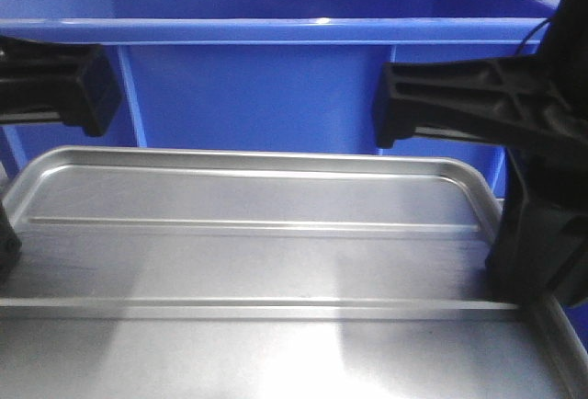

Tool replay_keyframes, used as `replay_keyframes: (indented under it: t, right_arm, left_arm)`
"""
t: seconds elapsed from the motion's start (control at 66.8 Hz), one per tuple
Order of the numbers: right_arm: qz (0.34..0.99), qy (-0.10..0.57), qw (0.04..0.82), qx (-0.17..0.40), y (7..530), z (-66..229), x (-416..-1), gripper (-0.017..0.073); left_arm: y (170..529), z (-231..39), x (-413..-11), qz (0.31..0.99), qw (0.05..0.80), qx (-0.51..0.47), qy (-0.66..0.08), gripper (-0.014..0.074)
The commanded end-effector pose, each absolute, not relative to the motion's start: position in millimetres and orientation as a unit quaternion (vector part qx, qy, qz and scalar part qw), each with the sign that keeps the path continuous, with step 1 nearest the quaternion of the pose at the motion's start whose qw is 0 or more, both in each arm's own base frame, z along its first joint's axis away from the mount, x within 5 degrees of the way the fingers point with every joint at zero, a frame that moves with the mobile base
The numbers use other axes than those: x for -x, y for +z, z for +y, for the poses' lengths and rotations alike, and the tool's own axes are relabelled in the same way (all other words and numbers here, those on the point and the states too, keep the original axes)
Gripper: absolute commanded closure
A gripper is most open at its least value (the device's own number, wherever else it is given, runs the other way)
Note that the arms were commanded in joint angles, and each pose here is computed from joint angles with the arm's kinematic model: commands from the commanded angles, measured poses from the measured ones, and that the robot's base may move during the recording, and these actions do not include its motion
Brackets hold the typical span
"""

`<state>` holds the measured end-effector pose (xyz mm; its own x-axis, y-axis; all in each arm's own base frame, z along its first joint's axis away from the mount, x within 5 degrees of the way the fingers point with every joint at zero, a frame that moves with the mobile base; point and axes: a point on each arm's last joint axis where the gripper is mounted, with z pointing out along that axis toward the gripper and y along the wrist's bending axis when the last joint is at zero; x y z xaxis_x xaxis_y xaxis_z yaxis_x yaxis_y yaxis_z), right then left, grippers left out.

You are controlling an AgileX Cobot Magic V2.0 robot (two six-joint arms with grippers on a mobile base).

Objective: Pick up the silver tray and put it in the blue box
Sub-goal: 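Raise the tray over the bin rim and lower it inside with both grippers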

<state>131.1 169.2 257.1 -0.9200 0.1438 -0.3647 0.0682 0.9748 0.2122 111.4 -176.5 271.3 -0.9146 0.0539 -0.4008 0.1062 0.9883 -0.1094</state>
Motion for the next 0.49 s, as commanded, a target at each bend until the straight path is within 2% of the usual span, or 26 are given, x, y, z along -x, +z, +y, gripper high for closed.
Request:
replay_keyframes:
  t: [0.0, 0.165, 0.329, 0.479]
  right_arm:
    - [0.964, 0.138, 0.226, -0.033, 275, 174, -134, 0.0508]
    - [0.962, 0.131, 0.24, -0.01, 299, 176, -137, 0.0508]
    - [0.949, 0.153, 0.276, 0.02, 337, 180, -146, 0.0508]
    - [0.934, 0.172, 0.312, 0.024, 367, 178, -159, 0.0508]
  left_arm:
    - [286, -180, -113, 0.967, 0.231, -0.046, -0.098, 0.0604]
    - [302, -184, -117, 0.965, 0.227, -0.03, -0.128, 0.0604]
    - [329, -185, -129, 0.952, 0.263, -0.064, -0.146, 0.0604]
    - [357, -181, -146, 0.935, 0.307, -0.072, -0.164, 0.0604]
